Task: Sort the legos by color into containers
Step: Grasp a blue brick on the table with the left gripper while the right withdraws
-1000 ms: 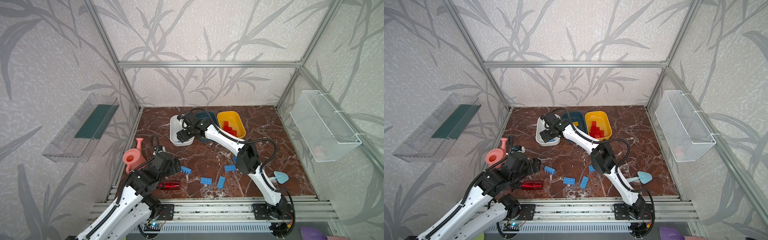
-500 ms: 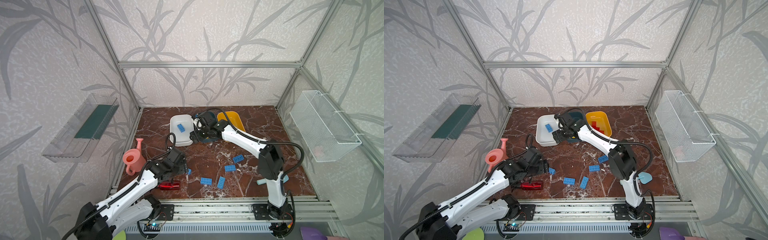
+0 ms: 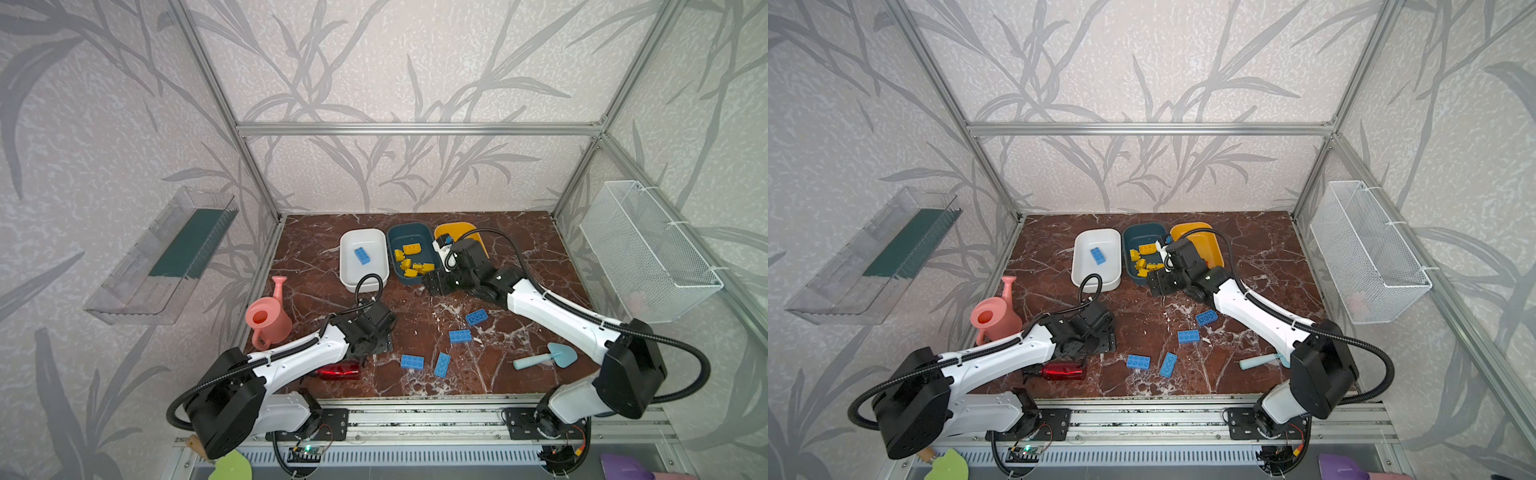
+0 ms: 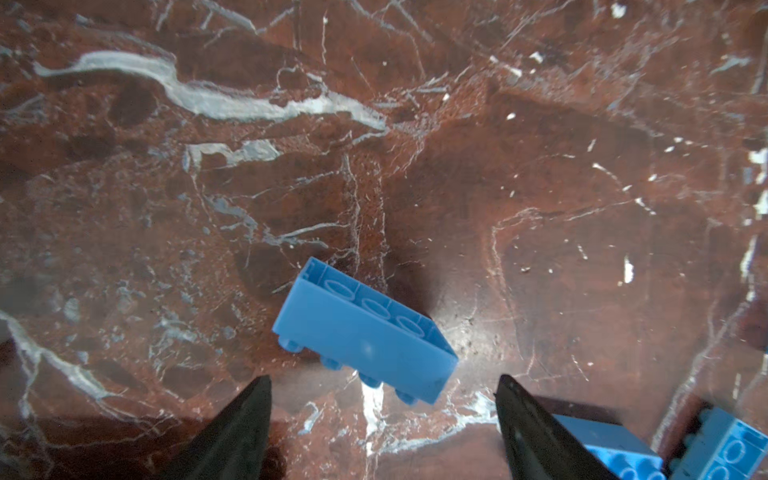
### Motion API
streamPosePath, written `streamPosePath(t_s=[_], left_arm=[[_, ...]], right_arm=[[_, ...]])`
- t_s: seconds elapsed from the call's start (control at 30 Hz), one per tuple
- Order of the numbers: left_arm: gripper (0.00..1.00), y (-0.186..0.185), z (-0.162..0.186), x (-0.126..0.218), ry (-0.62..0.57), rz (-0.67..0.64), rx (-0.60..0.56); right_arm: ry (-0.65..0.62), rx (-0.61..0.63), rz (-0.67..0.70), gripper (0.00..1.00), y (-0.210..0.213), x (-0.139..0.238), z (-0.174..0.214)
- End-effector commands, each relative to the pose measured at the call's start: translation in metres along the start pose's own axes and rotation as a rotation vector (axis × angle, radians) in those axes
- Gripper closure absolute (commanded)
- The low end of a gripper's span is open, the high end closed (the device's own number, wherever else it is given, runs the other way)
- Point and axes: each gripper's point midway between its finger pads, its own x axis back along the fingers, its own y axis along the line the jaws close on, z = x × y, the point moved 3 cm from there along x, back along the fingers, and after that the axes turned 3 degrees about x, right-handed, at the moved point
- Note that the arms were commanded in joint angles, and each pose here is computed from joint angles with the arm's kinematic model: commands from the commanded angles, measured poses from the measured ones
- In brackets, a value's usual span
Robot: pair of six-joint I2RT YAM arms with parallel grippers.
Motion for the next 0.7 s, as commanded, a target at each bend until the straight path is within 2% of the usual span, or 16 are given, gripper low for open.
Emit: streamPosePath(t_s=[0.0, 0.17, 0.37, 0.53, 0.67], left_arm=[[0.17, -0.012, -0.015, 0.002, -0.053, 0.005, 0.026], [0.25, -0.017, -0.023, -0.004, -0.054, -0.06, 0.014], [0.41, -0.029, -0.027, -0.013, -0.037, -0.065, -0.004], [0.44, -0.029, -0.026, -0.015, -0.032, -0.081, -0.016], [0.51, -0.03, -0.024, -0.017, -0.027, -0.094, -0.03]], right_arm=[[-0.054, -0.024, 0.014, 0.14, -0.005, 0.015, 0.001], [-0.034, -0.034, 0.03, 0.14, -0.012, 0.023, 0.025], [-0.014, -0.035, 0.047, 0.14, -0.018, 0.03, 0.043], [-0.012, -0.033, 0.053, 0.14, -0.02, 0.035, 0.051], [-0.017, -0.033, 0.053, 0.14, -0.02, 0.038, 0.053]])
